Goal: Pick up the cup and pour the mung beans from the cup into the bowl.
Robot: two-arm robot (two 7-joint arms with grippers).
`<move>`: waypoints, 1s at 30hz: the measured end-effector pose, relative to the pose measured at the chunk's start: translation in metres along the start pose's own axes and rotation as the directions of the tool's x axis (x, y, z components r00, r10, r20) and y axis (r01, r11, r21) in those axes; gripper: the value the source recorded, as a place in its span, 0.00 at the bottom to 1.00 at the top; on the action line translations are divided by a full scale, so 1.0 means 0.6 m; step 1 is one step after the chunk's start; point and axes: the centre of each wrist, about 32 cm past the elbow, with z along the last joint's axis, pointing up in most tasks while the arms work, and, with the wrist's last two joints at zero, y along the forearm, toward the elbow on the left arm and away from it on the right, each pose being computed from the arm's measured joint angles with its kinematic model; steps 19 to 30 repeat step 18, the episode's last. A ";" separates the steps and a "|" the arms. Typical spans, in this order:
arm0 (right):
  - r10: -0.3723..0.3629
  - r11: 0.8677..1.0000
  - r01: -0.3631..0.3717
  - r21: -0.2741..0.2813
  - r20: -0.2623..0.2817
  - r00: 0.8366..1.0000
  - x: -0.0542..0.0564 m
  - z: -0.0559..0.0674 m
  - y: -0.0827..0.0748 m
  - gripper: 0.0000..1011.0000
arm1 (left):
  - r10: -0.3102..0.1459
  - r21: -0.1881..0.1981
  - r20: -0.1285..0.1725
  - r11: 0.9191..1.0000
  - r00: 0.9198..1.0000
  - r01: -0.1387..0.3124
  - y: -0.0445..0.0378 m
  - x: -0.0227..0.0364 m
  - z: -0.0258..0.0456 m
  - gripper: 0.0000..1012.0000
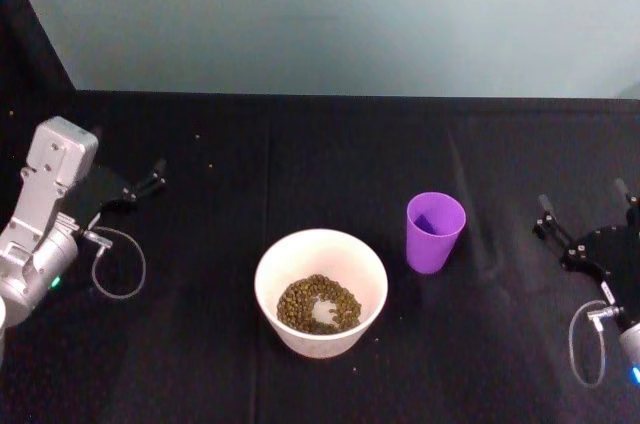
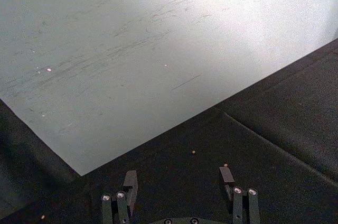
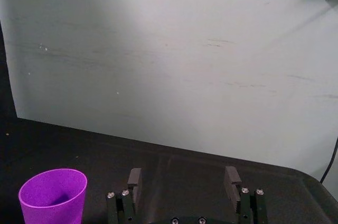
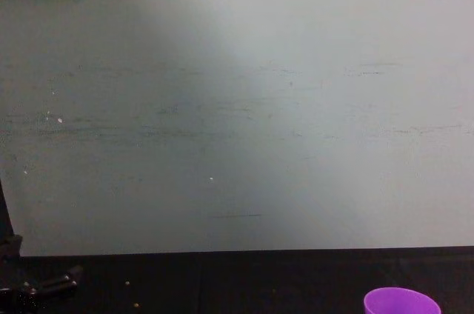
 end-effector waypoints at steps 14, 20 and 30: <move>-0.001 1.000 0.001 0.000 0.000 1.000 0.000 0.000 0.000 0.99 | 0.000 0.000 0.000 1.000 1.000 0.000 0.000 0.0000 0.000 1.00; -0.001 1.000 0.001 0.000 0.000 1.000 0.000 0.000 0.000 0.99 | 0.000 0.000 0.000 1.000 1.000 0.000 0.000 0.0000 0.000 1.00; -0.001 1.000 0.001 0.000 0.000 1.000 0.000 0.000 0.000 0.99 | 0.000 0.000 0.000 1.000 1.000 0.000 0.000 0.0000 0.000 1.00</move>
